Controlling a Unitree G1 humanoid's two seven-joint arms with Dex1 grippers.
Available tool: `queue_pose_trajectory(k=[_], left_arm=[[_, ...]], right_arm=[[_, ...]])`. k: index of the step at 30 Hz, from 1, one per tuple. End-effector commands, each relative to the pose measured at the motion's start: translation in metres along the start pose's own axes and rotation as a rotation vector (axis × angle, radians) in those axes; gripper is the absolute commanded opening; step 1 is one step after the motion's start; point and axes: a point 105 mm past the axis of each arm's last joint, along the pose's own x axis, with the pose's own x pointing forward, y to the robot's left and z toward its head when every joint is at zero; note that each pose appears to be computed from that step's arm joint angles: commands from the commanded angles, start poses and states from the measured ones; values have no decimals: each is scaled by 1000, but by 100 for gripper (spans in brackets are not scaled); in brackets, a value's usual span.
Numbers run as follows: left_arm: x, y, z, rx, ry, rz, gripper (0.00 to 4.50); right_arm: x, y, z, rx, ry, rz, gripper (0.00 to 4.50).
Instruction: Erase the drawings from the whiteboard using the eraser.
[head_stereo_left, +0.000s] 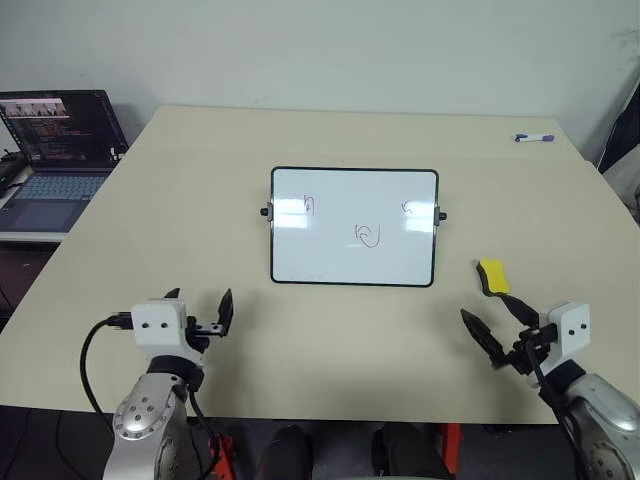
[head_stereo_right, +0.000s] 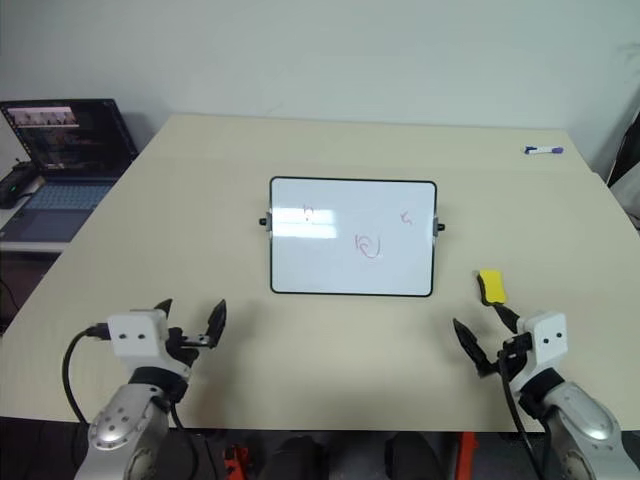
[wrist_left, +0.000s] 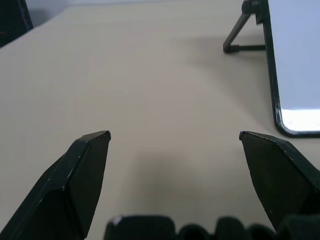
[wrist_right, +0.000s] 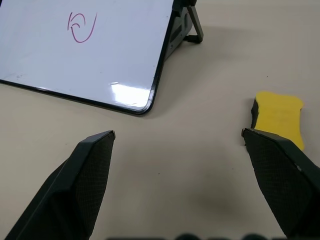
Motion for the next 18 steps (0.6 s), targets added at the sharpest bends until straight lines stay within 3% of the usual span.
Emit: queue_pose_trajectory(k=[1, 6, 15, 18], left_arm=[[2, -14, 5, -3, -37, -62, 450], [4, -19, 6, 22, -49, -85, 450], [-7, -30, 45, 40, -107, -443, 450], [-11, -36, 56, 151, -89, -649, 450]], right_arm=[[3, 5, 20, -15, -39, 26, 445], [3, 2, 23, -27, -44, 1, 445], [15, 32, 21, -55, -55, 172, 445], [20, 31, 29, -52, -102, 155, 445]])
